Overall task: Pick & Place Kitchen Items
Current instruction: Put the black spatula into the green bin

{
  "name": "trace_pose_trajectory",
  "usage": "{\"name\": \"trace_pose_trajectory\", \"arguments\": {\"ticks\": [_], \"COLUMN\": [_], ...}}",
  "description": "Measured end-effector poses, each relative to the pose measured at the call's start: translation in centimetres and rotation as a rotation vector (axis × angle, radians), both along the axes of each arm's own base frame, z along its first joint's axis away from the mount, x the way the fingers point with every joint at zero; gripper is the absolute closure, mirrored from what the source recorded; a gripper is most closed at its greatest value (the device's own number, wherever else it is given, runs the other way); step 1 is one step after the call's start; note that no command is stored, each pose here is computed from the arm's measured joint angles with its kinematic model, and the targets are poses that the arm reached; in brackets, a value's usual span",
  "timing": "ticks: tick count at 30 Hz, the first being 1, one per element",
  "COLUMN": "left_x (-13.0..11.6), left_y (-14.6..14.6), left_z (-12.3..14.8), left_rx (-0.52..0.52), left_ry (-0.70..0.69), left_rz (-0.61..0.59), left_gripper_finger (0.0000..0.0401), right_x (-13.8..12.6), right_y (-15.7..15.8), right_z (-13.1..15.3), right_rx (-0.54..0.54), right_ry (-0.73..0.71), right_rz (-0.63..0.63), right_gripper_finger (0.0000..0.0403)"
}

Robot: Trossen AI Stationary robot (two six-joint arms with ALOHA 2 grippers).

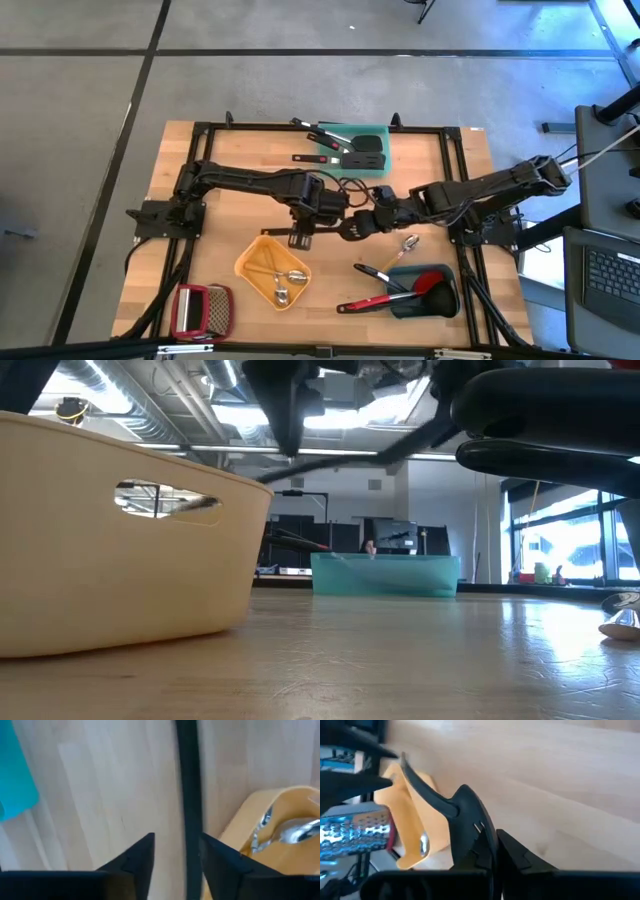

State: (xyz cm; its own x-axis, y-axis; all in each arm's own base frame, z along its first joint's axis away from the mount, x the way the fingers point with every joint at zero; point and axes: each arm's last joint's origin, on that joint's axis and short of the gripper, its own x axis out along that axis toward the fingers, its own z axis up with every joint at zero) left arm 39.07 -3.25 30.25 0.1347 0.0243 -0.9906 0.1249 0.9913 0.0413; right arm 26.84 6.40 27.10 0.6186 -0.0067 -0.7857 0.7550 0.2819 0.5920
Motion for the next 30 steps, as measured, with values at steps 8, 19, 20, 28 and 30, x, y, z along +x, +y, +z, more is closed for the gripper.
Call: {"name": "trace_pose_trajectory", "arguments": {"ticks": [8,19,20,28,30], "left_x": [-0.3,-0.9,-0.9,-1.1,-1.1], "left_y": [0.1,0.3,0.4,1.2,1.2], "left_z": [0.1,1.6,1.7,2.0,2.0], "left_rx": [-0.002,-0.008,-0.004,-0.011,-0.011], "left_ry": [0.025,-0.041,-0.049,-0.054,-0.054], "left_rz": [0.010,0.018,0.021,0.046,0.046], "left_gripper_finger": [0.0215,0.0215,0.0215,0.0221,0.0221], "right_x": [-0.8,-5.2,-5.6,-8.4,-8.7], "right_y": [0.2,0.0,0.0,0.5,0.7], "right_z": [0.6,4.2,4.4,5.2,5.2], "right_rx": [-0.005,-0.036,-0.035,-0.015,-0.013], "right_ry": [-0.001,-0.110,-0.114,-0.095,-0.088], "right_rz": [0.012,-0.075,-0.079,-0.074,-0.071], "right_gripper_finger": [0.0395,0.0395,0.0395,0.0395,0.0395]}}
